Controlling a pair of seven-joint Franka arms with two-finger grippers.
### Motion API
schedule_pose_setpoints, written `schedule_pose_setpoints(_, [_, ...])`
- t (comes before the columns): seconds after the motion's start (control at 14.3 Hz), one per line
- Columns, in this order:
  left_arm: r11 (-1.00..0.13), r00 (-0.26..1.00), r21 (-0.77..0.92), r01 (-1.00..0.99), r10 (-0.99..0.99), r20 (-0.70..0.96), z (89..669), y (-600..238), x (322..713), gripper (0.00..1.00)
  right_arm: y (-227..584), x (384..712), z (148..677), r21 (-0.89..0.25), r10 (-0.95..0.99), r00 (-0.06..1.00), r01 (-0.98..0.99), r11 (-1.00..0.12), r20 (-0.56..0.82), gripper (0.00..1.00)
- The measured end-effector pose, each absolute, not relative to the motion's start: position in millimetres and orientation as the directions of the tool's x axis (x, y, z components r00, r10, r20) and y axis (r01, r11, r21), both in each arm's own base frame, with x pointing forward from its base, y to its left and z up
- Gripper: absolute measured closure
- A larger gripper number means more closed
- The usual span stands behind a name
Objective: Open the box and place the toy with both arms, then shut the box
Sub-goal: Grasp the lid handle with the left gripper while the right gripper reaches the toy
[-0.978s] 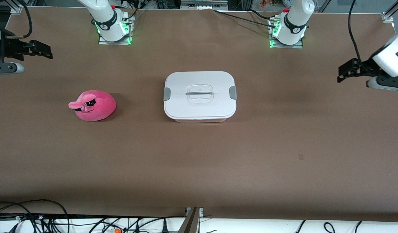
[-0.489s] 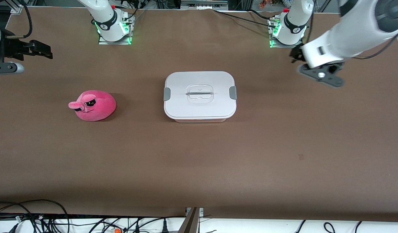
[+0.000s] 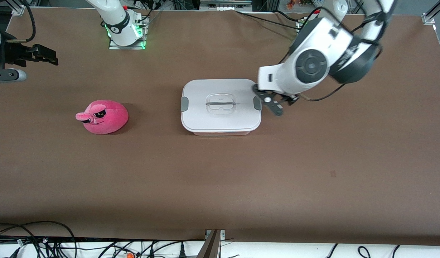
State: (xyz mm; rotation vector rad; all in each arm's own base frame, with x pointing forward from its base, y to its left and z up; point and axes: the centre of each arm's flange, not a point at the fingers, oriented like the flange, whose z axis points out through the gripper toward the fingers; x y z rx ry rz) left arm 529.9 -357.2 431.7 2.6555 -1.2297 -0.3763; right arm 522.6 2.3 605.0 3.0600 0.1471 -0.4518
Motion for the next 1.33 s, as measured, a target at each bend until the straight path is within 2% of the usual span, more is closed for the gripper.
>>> schedule_pose_setpoints(0.35, [-0.477,0.487,0.156,-0.865,-0.872,0.037,407,-465,495,0.0,2,523,605,0.031,0.087,0.953,0.1,-0.994,-0.289,0.0])
schedule_pose_setpoints(0.56, [-0.444,0.454,0.139,-0.885,-0.889,0.055,393,-477,493,0.0,3,526,603,0.031,0.088,0.954,0.101,-0.994,-0.285,0.0])
schedule_pose_setpoints(0.84, [-0.404,0.41,0.113,-0.908,-0.911,0.037,367,-486,491,0.01,4,552,580,0.034,0.087,0.947,0.102,-0.994,-0.31,0.0])
schedule_pose_setpoints(0.91, [-0.397,0.402,0.103,-0.912,-0.914,0.042,362,-487,492,0.04,4,558,570,0.034,0.085,0.942,0.101,-0.994,-0.325,0.0])
schedule_pose_setpoints(1.19, [-0.323,0.33,0.096,-0.941,-0.942,0.064,345,-490,496,0.48,-1,583,509,0.033,0.072,0.908,0.094,-0.995,-0.412,0.0])
schedule_pose_setpoints(1.33, [-0.313,0.32,0.098,-0.945,-0.945,0.064,342,-490,497,0.66,0,596,478,0.034,0.072,0.898,0.096,-0.995,-0.434,0.0])
